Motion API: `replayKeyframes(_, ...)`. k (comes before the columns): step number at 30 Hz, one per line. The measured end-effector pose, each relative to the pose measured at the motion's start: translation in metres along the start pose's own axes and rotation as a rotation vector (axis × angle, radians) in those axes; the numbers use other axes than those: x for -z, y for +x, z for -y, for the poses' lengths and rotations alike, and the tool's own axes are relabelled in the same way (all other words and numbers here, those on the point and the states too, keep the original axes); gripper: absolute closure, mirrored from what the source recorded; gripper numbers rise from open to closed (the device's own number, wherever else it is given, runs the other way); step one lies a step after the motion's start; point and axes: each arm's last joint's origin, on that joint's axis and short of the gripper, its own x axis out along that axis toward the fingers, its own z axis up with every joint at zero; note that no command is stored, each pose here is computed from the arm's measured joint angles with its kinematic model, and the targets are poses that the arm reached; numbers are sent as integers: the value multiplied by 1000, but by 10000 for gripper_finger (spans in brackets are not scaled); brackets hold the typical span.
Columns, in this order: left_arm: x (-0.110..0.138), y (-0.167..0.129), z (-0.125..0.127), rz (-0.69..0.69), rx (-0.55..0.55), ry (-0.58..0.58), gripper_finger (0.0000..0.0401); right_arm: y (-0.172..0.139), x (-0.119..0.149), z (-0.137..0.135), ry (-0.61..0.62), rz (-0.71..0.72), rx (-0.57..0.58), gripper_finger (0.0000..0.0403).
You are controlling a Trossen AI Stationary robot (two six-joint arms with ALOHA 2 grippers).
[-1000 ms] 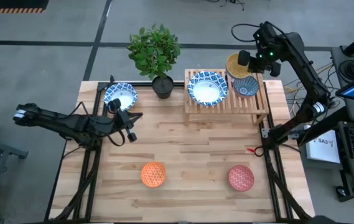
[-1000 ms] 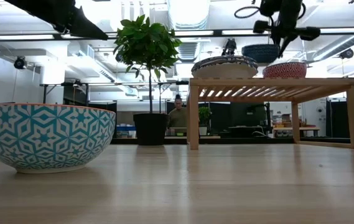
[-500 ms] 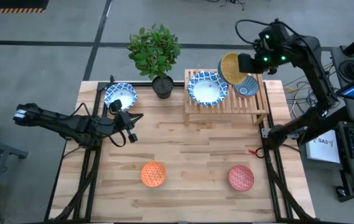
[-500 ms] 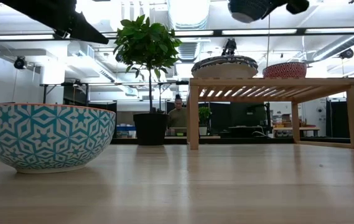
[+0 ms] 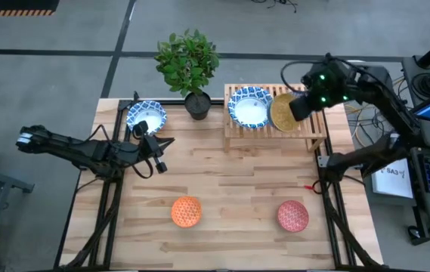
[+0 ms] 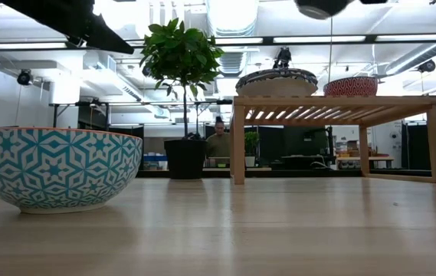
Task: Place and stack bowls onto a shelf
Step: Stack the yellow bowl on top of the blue bowl on the shelf
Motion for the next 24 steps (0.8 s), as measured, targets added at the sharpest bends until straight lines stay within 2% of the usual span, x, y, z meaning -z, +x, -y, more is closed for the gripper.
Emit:
replayKeyframes(3,0,0,0,-2,0,2,401,-1,14,9,-22,3,47,390)
replayKeyframes(5,0,0,0,-1,0,1,401,-3,24,17,10,28,110,390)
replayKeyframes(9,-1,0,0,11,-2,4,401,-4,37,34,141,113,269,390)
replayKeyframes(12,-3,1,1,27,-4,-7,401,5,40,38,262,130,337,390)
replayKeyframes(17,-5,3,2,34,-5,-6,401,26,31,47,419,111,432,390)
replayKeyframes(24,-4,4,3,31,-3,-3,401,38,5,72,554,34,438,390)
